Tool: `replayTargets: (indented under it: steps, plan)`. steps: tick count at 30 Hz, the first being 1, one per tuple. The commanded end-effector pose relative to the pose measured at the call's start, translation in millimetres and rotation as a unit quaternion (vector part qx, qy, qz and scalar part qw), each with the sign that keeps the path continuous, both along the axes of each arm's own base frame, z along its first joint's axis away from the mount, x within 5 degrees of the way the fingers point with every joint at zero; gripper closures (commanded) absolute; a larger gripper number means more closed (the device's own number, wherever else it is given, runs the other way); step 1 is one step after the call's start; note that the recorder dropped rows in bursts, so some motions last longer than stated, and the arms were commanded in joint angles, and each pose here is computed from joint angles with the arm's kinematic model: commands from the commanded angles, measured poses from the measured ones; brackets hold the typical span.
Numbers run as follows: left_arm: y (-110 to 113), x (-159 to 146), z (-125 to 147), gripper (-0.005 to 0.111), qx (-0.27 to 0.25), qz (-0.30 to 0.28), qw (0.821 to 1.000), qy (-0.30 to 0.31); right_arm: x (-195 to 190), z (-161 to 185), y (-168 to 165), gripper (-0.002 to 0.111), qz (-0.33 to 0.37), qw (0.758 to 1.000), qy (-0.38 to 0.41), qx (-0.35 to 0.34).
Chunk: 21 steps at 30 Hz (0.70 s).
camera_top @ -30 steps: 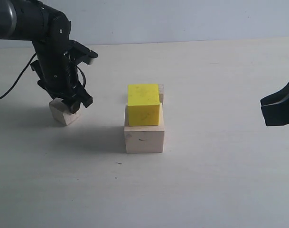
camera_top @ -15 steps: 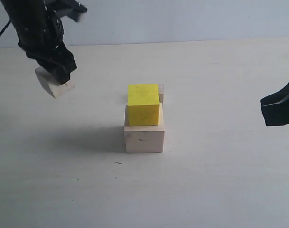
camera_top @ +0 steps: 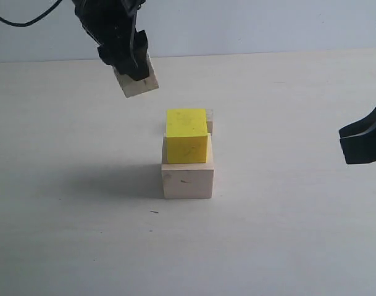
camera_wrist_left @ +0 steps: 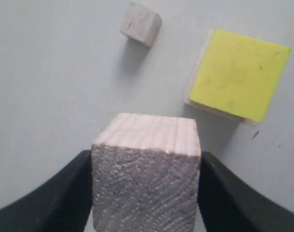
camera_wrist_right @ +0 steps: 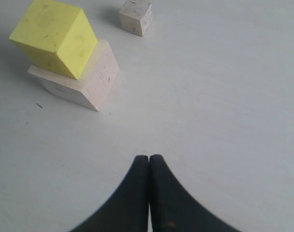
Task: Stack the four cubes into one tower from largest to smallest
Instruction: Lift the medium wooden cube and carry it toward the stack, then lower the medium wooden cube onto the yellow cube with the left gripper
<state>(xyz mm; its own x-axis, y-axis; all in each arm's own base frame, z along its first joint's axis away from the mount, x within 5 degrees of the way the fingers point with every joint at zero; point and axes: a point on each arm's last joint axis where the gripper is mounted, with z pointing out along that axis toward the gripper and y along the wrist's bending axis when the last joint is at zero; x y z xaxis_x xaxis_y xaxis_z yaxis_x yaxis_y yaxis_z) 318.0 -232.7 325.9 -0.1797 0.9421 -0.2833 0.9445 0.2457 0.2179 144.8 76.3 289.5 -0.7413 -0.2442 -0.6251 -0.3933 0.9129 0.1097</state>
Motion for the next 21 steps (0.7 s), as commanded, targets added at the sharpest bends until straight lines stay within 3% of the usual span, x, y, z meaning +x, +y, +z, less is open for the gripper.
replayTargets:
  steps: [1, 6, 14, 21]
  plan:
    - [-19, -16, 6, 0.107, -0.033, -0.099, 0.995, 0.007, -1, 0, 0, 0.108, 0.002, 1.000, -0.002, -0.002]
    - [-31, -25, 4, 0.107, -0.024, -0.158, 0.987, -0.002, -2, 0, 1, 0.108, 0.006, 1.000, 0.004, 0.009]
    - [-39, -15, -24, 0.107, -0.002, -0.160, 0.987, 0.025, -2, 0, 2, 0.108, 0.008, 1.000, 0.003, 0.009]
    - [-41, -13, -22, 0.107, -0.007, -0.147, 0.989, 0.024, -2, 0, 2, 0.108, 0.008, 1.000, 0.003, 0.009]
